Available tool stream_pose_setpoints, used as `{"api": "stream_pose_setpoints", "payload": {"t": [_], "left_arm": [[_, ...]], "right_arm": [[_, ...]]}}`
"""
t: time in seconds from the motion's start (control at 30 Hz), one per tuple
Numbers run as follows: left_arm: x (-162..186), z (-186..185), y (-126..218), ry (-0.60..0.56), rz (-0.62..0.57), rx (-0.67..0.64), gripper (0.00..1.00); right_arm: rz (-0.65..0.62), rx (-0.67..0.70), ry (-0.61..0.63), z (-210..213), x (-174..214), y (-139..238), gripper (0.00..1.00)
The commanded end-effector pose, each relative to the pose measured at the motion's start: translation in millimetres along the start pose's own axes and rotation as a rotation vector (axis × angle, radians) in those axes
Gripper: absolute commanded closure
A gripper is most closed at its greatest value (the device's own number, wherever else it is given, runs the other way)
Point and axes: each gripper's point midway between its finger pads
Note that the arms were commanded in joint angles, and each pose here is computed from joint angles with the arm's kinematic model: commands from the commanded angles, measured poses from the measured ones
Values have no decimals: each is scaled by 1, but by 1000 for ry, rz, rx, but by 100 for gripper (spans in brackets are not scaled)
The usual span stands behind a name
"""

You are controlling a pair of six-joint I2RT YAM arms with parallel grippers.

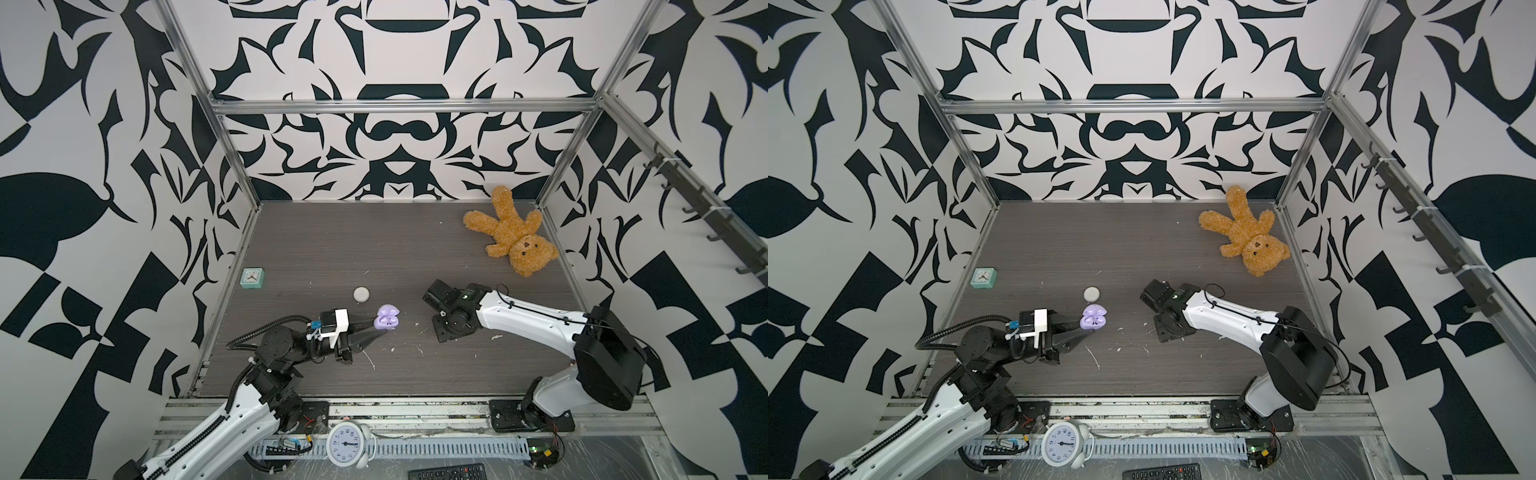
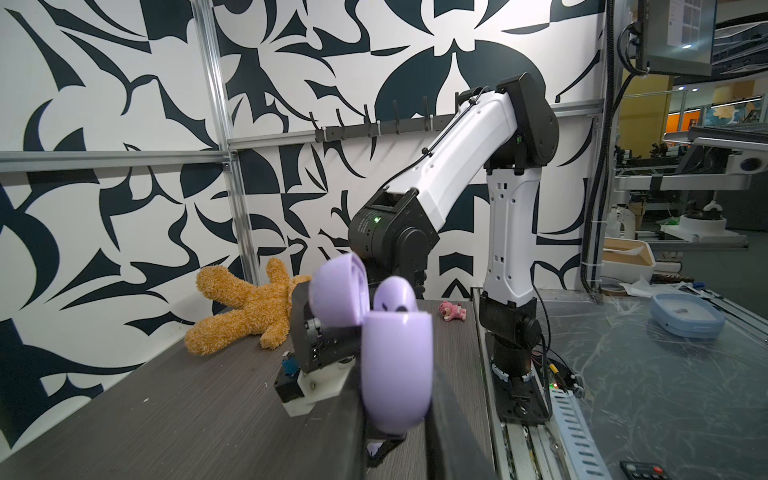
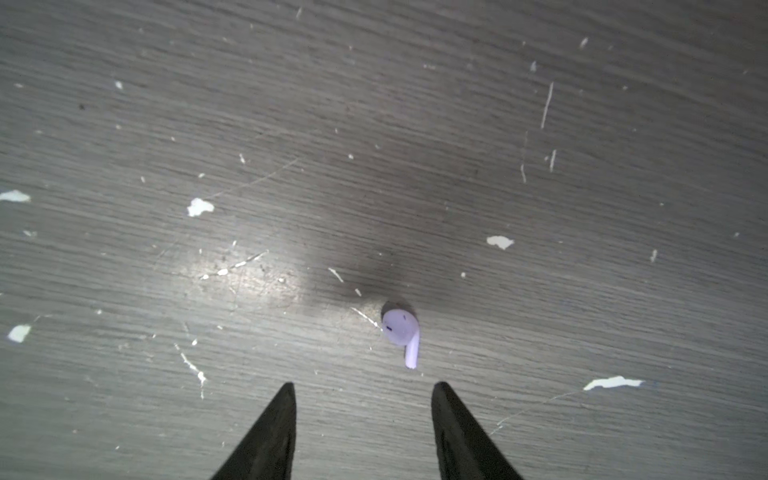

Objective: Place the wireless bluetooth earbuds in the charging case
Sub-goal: 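Swing the right arm toward the second lilac earbud on the table, then lower the open right gripper over the lilac earbud on the table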

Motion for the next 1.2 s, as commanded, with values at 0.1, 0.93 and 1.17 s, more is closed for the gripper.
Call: {"api": "stream_pose_setpoints", "payload": {"t": [0.1, 0.93, 1.17], "left_arm": [[-8, -6, 0, -29, -20, 28, 100], [-6, -9, 0, -28, -11, 39, 100], [-4, -9, -1, -25, -7, 40, 100]], "right_arm": [[-13, 53, 1, -4, -15, -6, 52], [75, 95, -47, -19, 4, -34, 63], [89, 105, -53, -22, 10, -38, 64]]}}
Point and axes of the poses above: each gripper's point midway between its finger pads, its own y axis back along the fingers, its own z axis along the line the jaws close on, x = y × z, and after that the axes turned 4 degrees about -y, right-handed
